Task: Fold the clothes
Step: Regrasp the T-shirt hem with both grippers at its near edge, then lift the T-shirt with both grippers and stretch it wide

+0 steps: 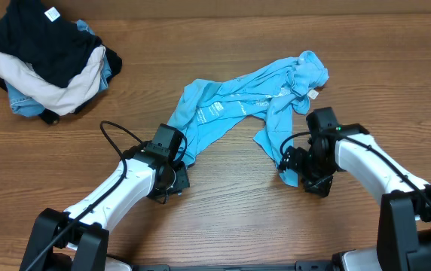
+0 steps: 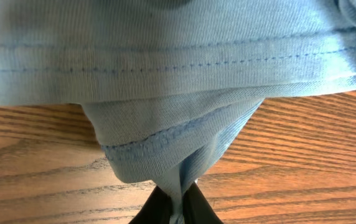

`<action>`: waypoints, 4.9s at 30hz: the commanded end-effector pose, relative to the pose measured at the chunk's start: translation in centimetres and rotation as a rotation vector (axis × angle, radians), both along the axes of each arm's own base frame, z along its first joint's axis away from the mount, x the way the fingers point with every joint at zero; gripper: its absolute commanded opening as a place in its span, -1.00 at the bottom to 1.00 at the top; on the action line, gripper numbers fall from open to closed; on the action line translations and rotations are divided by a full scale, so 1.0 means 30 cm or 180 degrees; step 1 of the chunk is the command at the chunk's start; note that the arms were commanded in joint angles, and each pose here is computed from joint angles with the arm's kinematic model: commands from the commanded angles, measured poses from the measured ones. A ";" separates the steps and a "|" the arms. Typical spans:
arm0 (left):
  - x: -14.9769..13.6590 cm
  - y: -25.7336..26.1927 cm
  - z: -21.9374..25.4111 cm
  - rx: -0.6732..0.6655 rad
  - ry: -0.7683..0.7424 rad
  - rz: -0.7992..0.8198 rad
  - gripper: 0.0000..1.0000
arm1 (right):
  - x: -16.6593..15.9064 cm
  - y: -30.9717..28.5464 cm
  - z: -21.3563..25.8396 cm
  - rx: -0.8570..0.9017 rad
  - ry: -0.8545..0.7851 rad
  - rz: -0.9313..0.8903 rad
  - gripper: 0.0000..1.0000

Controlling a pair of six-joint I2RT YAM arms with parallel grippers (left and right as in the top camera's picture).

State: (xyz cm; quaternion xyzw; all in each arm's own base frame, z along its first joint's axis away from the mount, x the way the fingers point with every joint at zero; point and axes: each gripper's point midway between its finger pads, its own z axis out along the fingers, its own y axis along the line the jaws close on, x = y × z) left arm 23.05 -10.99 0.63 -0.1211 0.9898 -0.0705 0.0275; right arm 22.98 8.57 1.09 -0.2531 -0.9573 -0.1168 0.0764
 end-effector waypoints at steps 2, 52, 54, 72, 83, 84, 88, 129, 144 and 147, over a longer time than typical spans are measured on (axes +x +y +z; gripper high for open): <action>-0.010 -0.003 -0.008 -0.0021 0.0044 -0.0008 -0.84 | -0.004 0.002 -0.025 0.0039 -0.0083 0.0015 0.49; -0.228 0.299 1.524 -0.0083 -0.3060 0.0420 -0.92 | -0.012 -0.201 1.555 -0.0466 -0.3459 -0.0518 -0.93; -0.236 0.297 1.544 -0.0168 -0.3111 0.0472 -0.92 | -0.006 -0.200 1.572 -0.0451 -0.3530 -0.0531 -0.93; 0.808 0.239 1.477 0.1116 -0.3616 0.0639 -0.87 | 0.866 -0.078 1.509 -0.0496 -0.4213 -0.0275 -0.87; 0.627 0.377 1.646 0.1332 -0.3555 0.0692 -0.77 | 0.776 -0.381 1.530 -0.0241 -0.4018 -0.0371 -0.86; 0.616 0.378 1.549 0.1273 -0.3212 0.0764 -0.78 | 0.768 -0.379 1.478 -0.0236 -0.3829 -0.0355 -0.86; 0.608 0.294 1.188 0.0908 -0.1990 0.0627 -0.80 | 0.705 -0.341 1.216 -0.0110 -0.2856 -0.0346 -0.88; 0.557 0.099 -0.073 0.0265 0.0647 0.1106 0.44 | 0.621 -0.333 1.087 -0.0103 -0.2277 -0.0308 -0.88; 0.576 0.145 0.165 0.0512 0.0548 0.0798 -0.92 | 0.627 -0.353 1.127 -0.0221 -0.2409 -0.0342 -0.92; 0.603 0.147 0.455 0.0452 0.0058 0.0660 -0.92 | 0.600 -0.375 1.214 -0.0387 -0.2619 -0.0389 -0.93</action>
